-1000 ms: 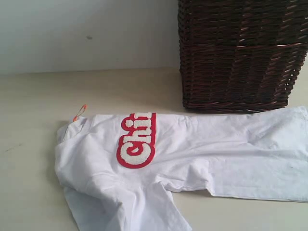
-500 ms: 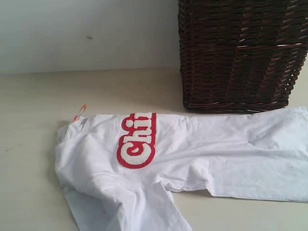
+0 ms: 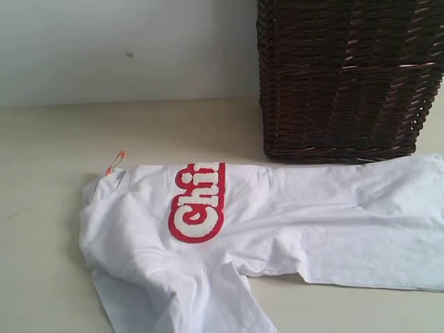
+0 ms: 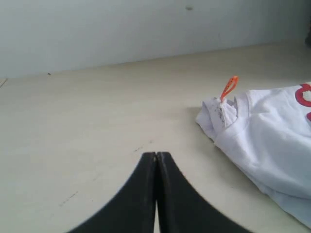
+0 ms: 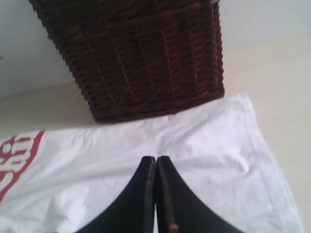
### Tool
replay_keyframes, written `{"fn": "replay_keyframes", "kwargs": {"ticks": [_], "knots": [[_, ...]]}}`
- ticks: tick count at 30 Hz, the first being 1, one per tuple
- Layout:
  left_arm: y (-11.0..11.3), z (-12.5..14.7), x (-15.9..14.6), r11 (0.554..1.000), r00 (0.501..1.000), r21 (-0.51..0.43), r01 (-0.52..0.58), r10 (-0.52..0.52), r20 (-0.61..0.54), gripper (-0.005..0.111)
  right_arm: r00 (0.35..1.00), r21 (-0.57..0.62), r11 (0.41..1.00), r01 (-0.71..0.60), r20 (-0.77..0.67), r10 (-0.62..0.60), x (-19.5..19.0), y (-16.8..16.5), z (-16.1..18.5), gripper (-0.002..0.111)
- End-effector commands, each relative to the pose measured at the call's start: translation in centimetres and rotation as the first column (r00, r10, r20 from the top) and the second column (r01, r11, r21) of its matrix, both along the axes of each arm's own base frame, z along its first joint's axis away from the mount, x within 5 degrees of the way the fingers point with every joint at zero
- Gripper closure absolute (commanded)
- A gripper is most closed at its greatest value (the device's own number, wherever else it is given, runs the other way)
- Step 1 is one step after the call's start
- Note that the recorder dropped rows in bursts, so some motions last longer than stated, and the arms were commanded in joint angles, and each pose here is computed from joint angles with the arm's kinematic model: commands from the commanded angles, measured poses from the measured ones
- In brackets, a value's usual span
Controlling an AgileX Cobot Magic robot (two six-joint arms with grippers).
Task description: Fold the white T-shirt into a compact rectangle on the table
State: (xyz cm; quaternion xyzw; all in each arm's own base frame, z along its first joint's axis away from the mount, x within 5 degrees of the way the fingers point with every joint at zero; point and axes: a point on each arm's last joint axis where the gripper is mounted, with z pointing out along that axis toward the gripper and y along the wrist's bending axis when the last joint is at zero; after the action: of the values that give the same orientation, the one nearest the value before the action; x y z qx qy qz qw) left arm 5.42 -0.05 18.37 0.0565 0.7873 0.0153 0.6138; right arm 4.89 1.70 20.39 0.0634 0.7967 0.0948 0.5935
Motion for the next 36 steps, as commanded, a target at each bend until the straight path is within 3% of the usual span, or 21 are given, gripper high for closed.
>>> {"fn": "replay_keyframes", "kwargs": {"ticks": [1, 2, 8, 36], "knots": [[0.0, 0.04, -0.02, 1.0, 1.0, -0.003, -0.001, 0.001, 0.014, 0.104, 0.993, 0.023, 0.999, -0.041, -0.111, 0.044, 0.0, 0.32, -2.75, 0.108], [0.0, 0.02, -0.02, 1.0, 1.0, -0.003, -0.001, 0.001, 0.012, 0.104, 0.993, -0.028, 0.998, -0.056, -0.104, 0.053, 0.02, 0.27, -2.72, 0.108], [0.0, 0.04, -0.02, 1.0, 1.0, -0.003, -0.001, 0.001, 0.014, 0.104, 0.996, -0.045, 0.998, -0.038, -0.085, 0.034, 0.13, 0.06, -2.73, 0.108], [0.0, 0.04, -0.02, 1.0, 1.0, -0.003, -0.001, 0.001, 0.014, 0.104, 0.996, -0.032, 0.999, -0.019, -0.089, 0.016, 0.13, -0.05, -2.75, 0.108]]}}
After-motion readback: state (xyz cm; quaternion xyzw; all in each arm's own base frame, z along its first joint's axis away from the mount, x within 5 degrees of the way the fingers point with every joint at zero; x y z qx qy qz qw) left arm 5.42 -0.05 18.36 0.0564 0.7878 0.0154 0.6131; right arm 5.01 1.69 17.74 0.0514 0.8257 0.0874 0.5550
